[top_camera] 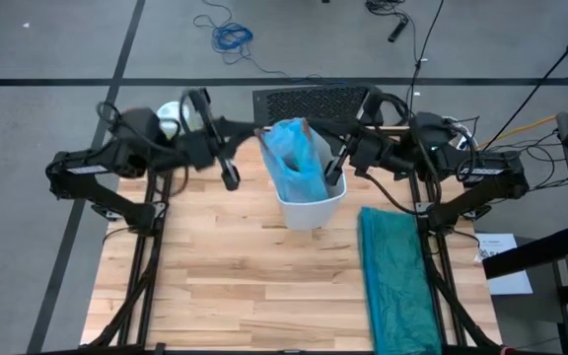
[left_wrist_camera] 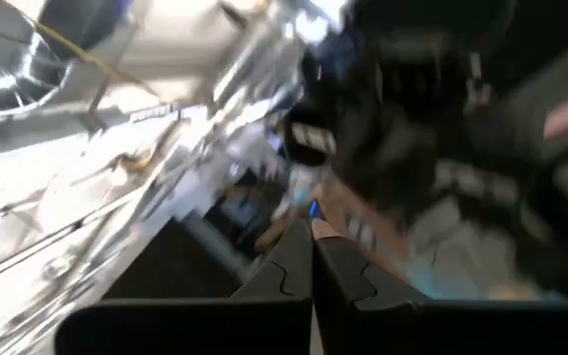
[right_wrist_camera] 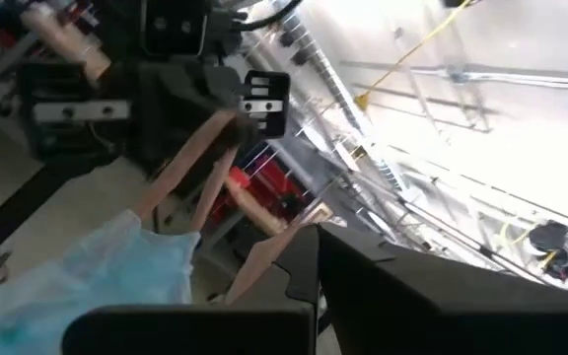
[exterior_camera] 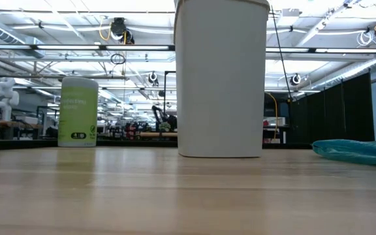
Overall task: Place trash/remove bag and relplace
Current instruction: Close the blue plastic bag
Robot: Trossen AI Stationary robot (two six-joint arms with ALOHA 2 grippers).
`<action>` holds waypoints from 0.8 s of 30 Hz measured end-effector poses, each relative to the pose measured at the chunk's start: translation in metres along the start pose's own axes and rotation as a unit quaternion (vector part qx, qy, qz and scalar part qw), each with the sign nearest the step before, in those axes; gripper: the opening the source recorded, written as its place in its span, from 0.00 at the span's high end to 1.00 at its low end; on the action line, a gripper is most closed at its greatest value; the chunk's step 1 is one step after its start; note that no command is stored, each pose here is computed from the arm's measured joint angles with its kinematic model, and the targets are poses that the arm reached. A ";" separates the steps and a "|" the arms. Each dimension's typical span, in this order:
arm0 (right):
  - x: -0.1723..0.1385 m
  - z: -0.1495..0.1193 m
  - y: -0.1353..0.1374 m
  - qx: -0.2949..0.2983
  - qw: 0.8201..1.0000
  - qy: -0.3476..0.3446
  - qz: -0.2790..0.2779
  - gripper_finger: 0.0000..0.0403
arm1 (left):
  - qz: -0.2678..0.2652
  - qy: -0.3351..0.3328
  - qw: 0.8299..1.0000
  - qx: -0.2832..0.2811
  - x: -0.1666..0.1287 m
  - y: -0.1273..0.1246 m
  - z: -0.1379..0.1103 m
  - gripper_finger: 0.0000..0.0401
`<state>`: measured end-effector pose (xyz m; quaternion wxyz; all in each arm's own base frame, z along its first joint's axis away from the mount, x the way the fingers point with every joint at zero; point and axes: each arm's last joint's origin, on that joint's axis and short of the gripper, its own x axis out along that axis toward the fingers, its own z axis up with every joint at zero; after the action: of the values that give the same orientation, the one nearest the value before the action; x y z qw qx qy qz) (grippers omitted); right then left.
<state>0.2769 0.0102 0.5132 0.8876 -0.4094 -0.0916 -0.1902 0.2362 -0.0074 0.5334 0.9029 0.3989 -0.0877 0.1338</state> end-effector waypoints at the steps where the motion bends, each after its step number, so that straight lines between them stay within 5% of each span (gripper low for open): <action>1: 0.000 0.001 -0.001 0.005 1.000 -0.006 -0.007 1.00 | -0.002 -0.020 1.000 -0.014 0.001 0.007 0.002 1.00; 4: -0.001 0.004 -0.009 0.034 0.999 -0.024 -0.005 1.00 | -0.024 -0.047 0.997 -0.061 0.002 0.019 0.004 1.00; 14: 0.010 -0.011 0.009 0.057 0.997 0.014 0.051 1.00 | -0.136 0.045 0.979 -0.142 0.051 -0.010 -0.054 1.00; 24: 0.012 -0.015 0.016 0.049 0.996 0.031 0.070 1.00 | -0.133 0.038 0.972 -0.190 0.054 0.000 -0.063 1.00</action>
<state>0.2941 0.0046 0.4962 0.9202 -0.3644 -0.0445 -0.1359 0.2911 0.0487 0.5055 0.9746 0.2225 -0.0230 0.0082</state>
